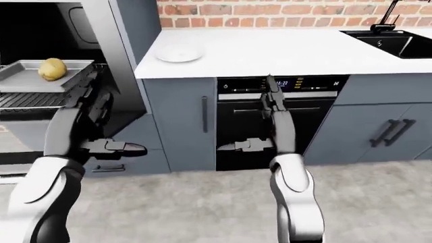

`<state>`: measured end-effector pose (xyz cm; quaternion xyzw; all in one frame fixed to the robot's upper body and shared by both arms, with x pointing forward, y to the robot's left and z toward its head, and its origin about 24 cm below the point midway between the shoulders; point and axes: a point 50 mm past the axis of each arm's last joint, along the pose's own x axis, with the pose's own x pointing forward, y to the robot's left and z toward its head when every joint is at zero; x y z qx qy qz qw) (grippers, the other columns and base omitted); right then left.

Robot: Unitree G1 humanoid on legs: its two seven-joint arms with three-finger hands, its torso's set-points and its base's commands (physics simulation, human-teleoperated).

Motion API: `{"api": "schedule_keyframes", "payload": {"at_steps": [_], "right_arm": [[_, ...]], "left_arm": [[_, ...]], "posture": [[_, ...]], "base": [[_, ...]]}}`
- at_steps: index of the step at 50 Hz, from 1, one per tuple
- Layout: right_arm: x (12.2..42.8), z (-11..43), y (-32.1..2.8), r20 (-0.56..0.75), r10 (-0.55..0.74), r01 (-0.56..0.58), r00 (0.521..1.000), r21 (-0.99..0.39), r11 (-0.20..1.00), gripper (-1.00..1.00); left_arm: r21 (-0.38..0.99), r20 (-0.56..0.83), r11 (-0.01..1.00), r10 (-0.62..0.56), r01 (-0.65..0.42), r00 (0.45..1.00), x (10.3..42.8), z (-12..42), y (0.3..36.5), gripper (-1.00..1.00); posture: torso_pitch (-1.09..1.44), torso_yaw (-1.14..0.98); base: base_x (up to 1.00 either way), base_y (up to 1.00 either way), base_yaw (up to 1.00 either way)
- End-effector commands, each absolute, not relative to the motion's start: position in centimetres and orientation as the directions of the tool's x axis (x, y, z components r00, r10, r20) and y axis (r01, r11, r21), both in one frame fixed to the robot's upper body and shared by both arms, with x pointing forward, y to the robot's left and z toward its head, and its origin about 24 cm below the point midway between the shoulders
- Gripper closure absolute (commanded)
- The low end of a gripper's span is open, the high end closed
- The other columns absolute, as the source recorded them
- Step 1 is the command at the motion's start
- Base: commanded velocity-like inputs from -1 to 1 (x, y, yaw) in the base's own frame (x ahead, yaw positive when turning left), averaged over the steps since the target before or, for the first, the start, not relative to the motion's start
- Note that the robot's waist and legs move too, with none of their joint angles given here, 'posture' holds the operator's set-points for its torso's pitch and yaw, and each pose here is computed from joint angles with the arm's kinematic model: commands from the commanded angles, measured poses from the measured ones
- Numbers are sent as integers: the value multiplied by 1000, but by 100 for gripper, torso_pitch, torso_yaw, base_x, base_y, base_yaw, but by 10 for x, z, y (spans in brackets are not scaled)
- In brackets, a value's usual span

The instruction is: Pick the potato from the oven and place it on the plate on the counter.

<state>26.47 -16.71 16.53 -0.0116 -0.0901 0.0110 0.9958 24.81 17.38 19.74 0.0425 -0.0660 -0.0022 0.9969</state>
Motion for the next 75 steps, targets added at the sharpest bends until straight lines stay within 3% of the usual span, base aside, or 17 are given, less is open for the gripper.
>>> {"api": "schedule_keyframes", "payload": {"at_steps": [1,14,19,33,75], "right_arm": [[264,181,-166,257,28,-20,966,-33,999,-100],[258,202,-173,311,23,-15,950,-29,999,-100],[261,205,-179,289,-7,-6,957,47,999,-100],[254,207,-174,305,40,-34,952,-25,999,-100],[248,203,-176,321,60,-48,945,-44,998,-100]], "left_arm": [[97,206,995,-15,-5,978,245,212,173,-100],[85,230,996,0,-20,973,237,218,178,-100],[76,237,997,12,-31,971,231,219,184,-100],[109,202,994,5,-28,979,232,207,183,-100],[130,181,991,-34,11,983,234,196,174,-100]], "posture": [[0,0],[0,0],[0,0],[0,0],[0,0]], "base": [[52,-12,0],[48,-6,0],[1,0,9],[0,0,100],[0,0,100]]}}
